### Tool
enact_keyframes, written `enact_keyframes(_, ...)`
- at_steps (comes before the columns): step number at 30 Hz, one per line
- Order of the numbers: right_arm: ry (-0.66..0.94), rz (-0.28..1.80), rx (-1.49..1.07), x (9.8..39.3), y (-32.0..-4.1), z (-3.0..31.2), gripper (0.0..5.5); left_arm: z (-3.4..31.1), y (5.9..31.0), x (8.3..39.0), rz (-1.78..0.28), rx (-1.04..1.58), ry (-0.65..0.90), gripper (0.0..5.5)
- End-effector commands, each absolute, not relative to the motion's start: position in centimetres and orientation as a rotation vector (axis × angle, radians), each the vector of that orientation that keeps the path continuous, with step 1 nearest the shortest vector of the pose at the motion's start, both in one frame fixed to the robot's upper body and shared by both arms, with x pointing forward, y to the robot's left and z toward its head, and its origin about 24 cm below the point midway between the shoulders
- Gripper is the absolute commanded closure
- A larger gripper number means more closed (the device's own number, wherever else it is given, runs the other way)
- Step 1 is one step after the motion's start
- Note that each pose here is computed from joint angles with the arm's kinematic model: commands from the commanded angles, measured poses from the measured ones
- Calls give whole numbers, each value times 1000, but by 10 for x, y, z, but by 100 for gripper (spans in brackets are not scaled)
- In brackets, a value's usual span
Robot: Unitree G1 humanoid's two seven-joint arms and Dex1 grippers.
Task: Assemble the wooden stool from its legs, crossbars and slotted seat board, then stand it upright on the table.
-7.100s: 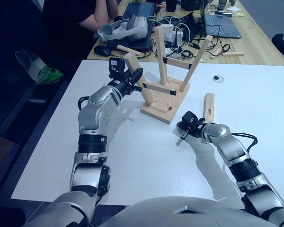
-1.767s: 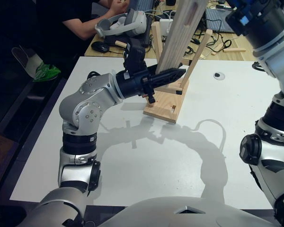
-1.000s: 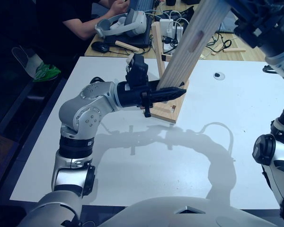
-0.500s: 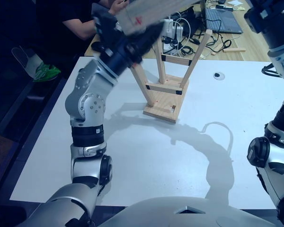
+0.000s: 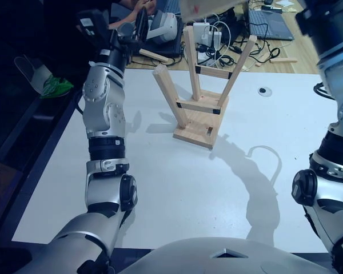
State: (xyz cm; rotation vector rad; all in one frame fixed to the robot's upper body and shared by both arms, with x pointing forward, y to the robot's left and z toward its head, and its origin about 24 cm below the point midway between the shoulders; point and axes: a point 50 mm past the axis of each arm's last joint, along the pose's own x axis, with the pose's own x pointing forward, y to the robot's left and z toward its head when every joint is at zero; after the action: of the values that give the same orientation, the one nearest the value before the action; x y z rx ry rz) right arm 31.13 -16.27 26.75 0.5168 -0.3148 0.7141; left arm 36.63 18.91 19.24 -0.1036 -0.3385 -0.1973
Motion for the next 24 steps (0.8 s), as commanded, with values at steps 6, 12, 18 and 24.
enact_keyframes(6, -93, 588, 264, 303, -195, 235, 451, 158, 183, 361, -286, 38, -164, 10)
enact_keyframes(12, 51, 558, 328, 286, -199, 207, 451, 129, 164, 345, -478, -3, 16, 10)
enact_keyframes(18, 185, 459, 406, 282, -219, 177, 451, 133, 149, 333, -586, -71, 52, 10)
enact_keyframes(24, 303, 378, 421, 282, -238, 164, 451, 140, 139, 327, -639, -99, 53, 10)
